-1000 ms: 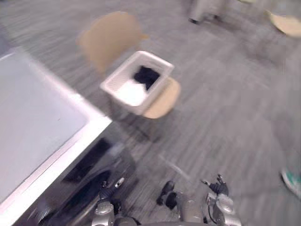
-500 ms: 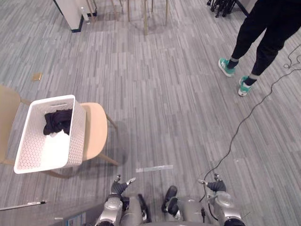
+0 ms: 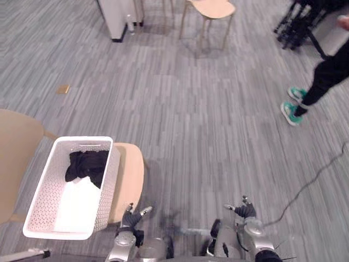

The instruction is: Pick up the laundry basket with both hands and put the clothes into the washing machine.

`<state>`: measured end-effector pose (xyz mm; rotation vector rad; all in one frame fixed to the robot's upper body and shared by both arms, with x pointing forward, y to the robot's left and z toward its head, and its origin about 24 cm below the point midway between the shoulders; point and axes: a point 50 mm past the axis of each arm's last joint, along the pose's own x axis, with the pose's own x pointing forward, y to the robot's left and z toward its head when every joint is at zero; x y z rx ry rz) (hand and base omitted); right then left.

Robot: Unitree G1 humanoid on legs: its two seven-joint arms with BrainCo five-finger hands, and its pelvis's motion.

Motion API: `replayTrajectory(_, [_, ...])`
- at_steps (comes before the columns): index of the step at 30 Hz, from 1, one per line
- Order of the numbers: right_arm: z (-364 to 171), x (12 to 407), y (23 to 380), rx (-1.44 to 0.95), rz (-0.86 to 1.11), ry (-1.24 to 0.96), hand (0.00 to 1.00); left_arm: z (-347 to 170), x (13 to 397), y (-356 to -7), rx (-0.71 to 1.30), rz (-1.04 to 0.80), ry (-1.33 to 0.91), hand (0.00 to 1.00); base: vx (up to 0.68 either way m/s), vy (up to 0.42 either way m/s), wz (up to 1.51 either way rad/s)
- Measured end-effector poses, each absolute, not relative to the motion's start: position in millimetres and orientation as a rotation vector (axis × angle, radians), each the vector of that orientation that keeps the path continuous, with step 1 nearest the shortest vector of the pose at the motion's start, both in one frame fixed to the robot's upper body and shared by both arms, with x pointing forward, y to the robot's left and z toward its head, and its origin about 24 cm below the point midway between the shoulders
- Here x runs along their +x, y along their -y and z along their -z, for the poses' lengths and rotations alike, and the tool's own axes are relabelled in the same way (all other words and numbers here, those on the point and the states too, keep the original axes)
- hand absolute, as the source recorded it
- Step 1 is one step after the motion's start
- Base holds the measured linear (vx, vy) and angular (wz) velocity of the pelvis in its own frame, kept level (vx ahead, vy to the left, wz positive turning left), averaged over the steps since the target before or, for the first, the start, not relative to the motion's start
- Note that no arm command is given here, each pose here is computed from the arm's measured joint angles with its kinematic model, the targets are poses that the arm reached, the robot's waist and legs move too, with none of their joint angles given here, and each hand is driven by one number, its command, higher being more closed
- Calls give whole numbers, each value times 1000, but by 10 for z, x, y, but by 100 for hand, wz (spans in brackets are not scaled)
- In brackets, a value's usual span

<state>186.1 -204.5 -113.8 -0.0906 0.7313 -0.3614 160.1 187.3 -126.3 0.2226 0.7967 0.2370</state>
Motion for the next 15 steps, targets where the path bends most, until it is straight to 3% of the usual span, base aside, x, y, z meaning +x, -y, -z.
replayTrajectory(3, [1123, 1845, 2071, -87, 375, -722, 0, 1255, 1654, -1794, 192, -237, -790, 0, 402, -258, 132])
replayTrajectory(5, [1218, 1619, 2048, -67, 399, -775, 0, 1269, 1608, -1842, 171, -273, -801, 0, 512, -385, 189])
replayTrajectory(6, [1194, 1627, 2147, -84, 420, -775, 0, 1283, 1625, -1650, 100, -270, -808, 0, 538, -412, 181])
replayTrajectory(9, [1084, 1723, 2182, -92, 437, -708, 0, 1277, 1633, -1596, 75, -271, -803, 0, 326, -263, 163])
replayTrajectory(15, [991, 1775, 2247, -39, 498, -635, 0, 1210, 1717, -1539, 91, -231, -757, 0, 139, -45, 192])
